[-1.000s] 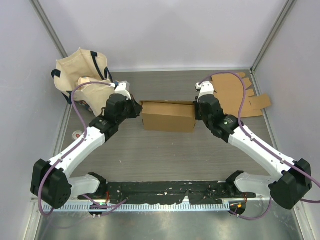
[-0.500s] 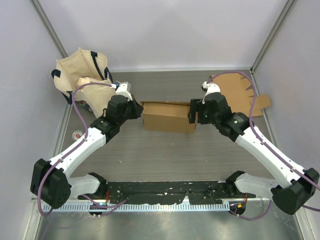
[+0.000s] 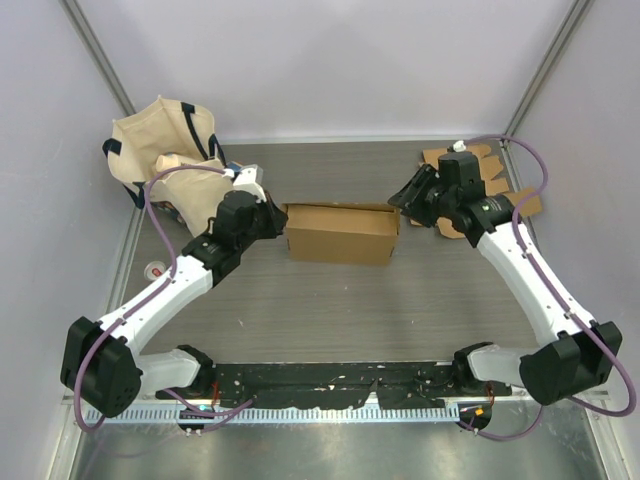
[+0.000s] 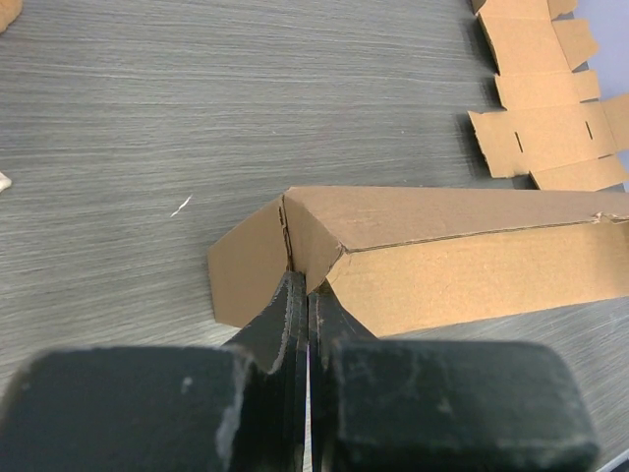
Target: Fold the paper box
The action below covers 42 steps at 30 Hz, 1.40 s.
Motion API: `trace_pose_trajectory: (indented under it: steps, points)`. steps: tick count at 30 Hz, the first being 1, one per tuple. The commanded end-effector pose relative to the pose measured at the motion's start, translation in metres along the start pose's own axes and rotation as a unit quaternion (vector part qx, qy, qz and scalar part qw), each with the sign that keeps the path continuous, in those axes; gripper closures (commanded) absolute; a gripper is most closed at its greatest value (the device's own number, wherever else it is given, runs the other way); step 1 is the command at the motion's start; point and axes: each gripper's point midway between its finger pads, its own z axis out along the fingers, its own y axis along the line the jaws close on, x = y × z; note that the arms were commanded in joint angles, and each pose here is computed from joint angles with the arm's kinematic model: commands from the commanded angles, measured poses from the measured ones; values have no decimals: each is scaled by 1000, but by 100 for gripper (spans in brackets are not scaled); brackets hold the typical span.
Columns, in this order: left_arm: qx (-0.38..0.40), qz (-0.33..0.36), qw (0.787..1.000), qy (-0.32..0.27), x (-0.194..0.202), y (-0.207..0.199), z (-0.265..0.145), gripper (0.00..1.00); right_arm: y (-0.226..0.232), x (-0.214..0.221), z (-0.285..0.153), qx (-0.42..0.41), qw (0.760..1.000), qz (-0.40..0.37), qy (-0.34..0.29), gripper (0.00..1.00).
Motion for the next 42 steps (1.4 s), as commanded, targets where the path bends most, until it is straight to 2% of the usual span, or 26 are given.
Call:
trace_pose_trajectory:
  steps: [1, 2, 3, 7, 10, 18, 20, 21, 22, 24, 25, 30, 31, 34, 37, 42]
  points:
    - [-27, 11, 997, 76, 43, 15, -6, 100, 17, -14, -11, -23, 995, -95, -28, 52]
    - [-26, 11, 997, 76, 42, 14, -6, 100, 11, -13, -13, -15, 990, -132, -39, 50]
    - [-24, 13, 997, 76, 42, 14, -6, 100, 10, -11, -25, -27, 975, -215, -49, 49]
    - [-19, 16, 997, 78, 40, 11, -5, 100, -9, 2, -27, -39, 953, -293, -61, 50]
    - [-22, 19, 997, 76, 38, 11, -7, 100, -11, 3, -19, -33, 948, -312, -47, 56]
    - [-27, 19, 996, 81, 43, 14, -8, 100, -12, 10, 6, -29, 946, -323, -26, 61]
    - [-29, 19, 996, 82, 44, 15, -7, 100, -8, 11, 8, -27, 942, -332, -27, 66]
    - [-29, 20, 996, 82, 44, 15, -8, 100, -11, 5, 9, -9, 942, -334, -39, 72]
    - [-31, 21, 996, 82, 44, 16, -8, 100, -13, 4, 8, 4, 940, -339, -42, 82]
    - [-34, 22, 996, 82, 44, 17, -7, 100, -13, 9, 7, 21, 930, -365, -44, 91]
    - [-35, 22, 996, 81, 43, 17, -7, 100, -21, 6, 7, 54, 924, -375, -56, 98]
    - [-38, 23, 995, 88, 47, 19, -6, 100, -23, 26, 11, 82, 897, -430, -58, 98]
    - [-38, 24, 995, 88, 48, 19, -6, 100, -31, 21, 10, 107, 884, -449, -67, 98]
    - [-41, 24, 995, 88, 49, 21, -8, 100, -40, 20, 8, 121, 867, -478, -67, 98]
    - [-43, 26, 995, 88, 49, 22, -8, 100, -39, 32, 12, 93, 870, -482, -54, 98]
    - [-41, 21, 995, 89, 50, 20, -8, 100, -55, 52, 22, 73, 894, -437, -68, 98]
